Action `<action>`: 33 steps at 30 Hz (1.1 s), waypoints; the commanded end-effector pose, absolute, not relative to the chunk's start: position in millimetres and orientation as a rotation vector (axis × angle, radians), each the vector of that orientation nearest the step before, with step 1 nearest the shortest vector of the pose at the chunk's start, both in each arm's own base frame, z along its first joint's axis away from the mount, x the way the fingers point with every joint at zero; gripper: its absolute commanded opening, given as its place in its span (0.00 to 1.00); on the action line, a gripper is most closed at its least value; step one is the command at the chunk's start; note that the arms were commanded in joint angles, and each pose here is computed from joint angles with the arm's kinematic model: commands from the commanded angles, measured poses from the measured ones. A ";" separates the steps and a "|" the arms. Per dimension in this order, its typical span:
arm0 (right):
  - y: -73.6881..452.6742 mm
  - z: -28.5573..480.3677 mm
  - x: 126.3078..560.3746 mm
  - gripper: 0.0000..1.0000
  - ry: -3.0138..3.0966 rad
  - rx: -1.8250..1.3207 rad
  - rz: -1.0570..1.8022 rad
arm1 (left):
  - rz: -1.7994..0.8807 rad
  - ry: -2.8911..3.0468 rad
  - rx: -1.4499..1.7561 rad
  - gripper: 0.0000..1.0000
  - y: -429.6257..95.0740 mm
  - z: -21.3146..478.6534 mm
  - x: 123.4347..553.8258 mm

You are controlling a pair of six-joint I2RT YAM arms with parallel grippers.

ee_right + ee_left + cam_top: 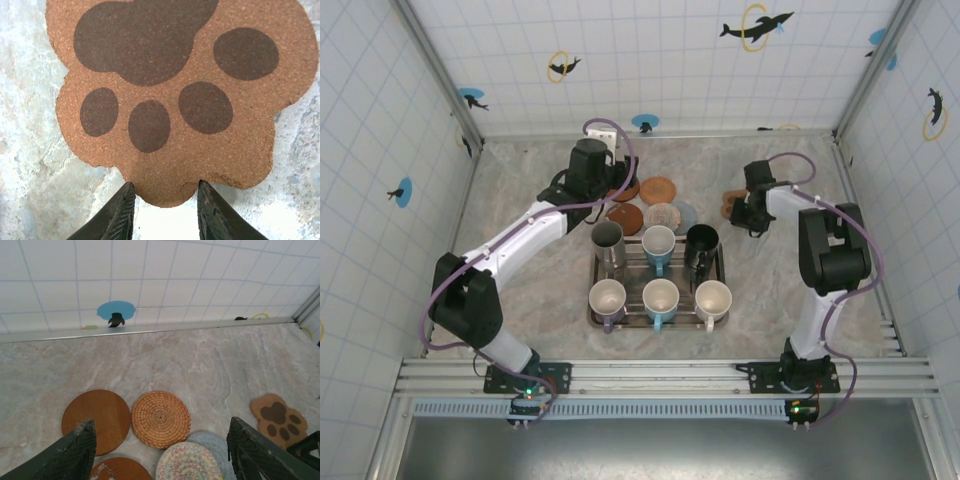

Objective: Place the cup by the coaster

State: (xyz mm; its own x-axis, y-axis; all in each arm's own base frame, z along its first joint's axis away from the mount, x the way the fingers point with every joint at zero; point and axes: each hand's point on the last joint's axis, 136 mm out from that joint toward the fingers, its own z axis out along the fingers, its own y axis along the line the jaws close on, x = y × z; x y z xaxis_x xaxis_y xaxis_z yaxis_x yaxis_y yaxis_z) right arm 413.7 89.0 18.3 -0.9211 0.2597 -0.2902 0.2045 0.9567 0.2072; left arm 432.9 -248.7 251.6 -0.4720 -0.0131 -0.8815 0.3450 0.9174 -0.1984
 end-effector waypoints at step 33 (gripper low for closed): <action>86.5 116.1 416.9 0.74 2.622 0.324 0.319 | -0.089 2.675 0.690 0.79 -256.4 81.4 443.5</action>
